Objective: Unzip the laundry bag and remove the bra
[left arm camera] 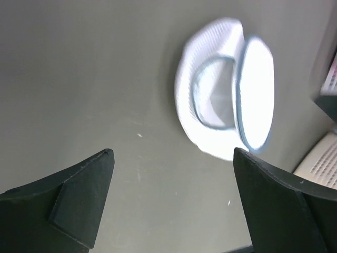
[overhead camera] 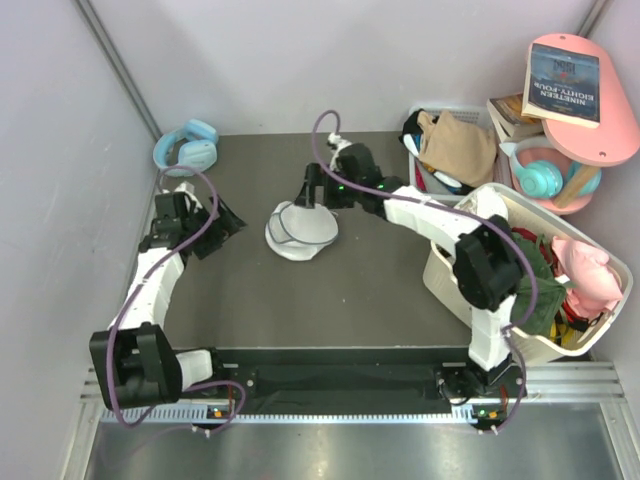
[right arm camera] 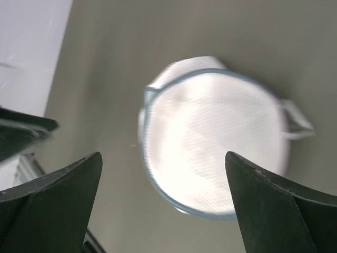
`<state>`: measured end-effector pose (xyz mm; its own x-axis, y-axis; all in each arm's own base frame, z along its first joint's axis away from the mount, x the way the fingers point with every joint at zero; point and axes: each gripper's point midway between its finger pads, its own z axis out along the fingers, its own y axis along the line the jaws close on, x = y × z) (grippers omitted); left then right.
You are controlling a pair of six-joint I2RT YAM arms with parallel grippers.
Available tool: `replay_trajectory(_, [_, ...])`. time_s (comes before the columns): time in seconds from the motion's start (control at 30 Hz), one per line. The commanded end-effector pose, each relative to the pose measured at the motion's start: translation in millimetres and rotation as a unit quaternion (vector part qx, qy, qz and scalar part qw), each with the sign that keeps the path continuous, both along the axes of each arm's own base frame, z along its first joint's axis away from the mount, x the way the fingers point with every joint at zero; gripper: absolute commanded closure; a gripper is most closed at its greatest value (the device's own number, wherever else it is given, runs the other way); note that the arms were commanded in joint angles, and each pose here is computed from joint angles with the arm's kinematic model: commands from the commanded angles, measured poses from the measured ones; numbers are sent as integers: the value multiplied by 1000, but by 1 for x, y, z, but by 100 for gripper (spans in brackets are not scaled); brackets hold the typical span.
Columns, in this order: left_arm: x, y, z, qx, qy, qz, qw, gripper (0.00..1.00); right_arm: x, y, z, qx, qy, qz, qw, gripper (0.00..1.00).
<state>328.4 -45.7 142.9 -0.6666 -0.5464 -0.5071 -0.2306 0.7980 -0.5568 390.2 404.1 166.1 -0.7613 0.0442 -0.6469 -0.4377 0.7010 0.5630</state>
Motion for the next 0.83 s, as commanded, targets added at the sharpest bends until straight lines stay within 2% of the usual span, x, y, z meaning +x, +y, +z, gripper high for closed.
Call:
replay_trajectory(0.0, [15, 26, 44, -25, -49, 45, 997, 1, 19, -64, 37, -26, -76, -67, 994, 0])
replay_trajectory(0.2, [17, 47, 73, -13, -68, 64, 996, 1, 2, -148, 61, -74, -115, -154, 979, 0])
replay_trajectory(0.23, [17, 49, 75, -5, -69, 63, 996, 1, -3, -164, 79, -68, -133, -171, 974, 0])
replay_trajectory(0.37, [19, 54, 86, 16, -82, 60, 995, 1, -22, -207, 74, -88, -137, -214, 963, 0])
replay_trajectory(0.53, [19, 59, 93, 36, -91, 63, 993, 1, -32, -228, 76, -101, -149, -232, 956, 0])
replay_trajectory(0.8, [22, 57, 94, 28, -92, 60, 994, 1, -31, -229, 75, -104, -146, -235, 955, 0])
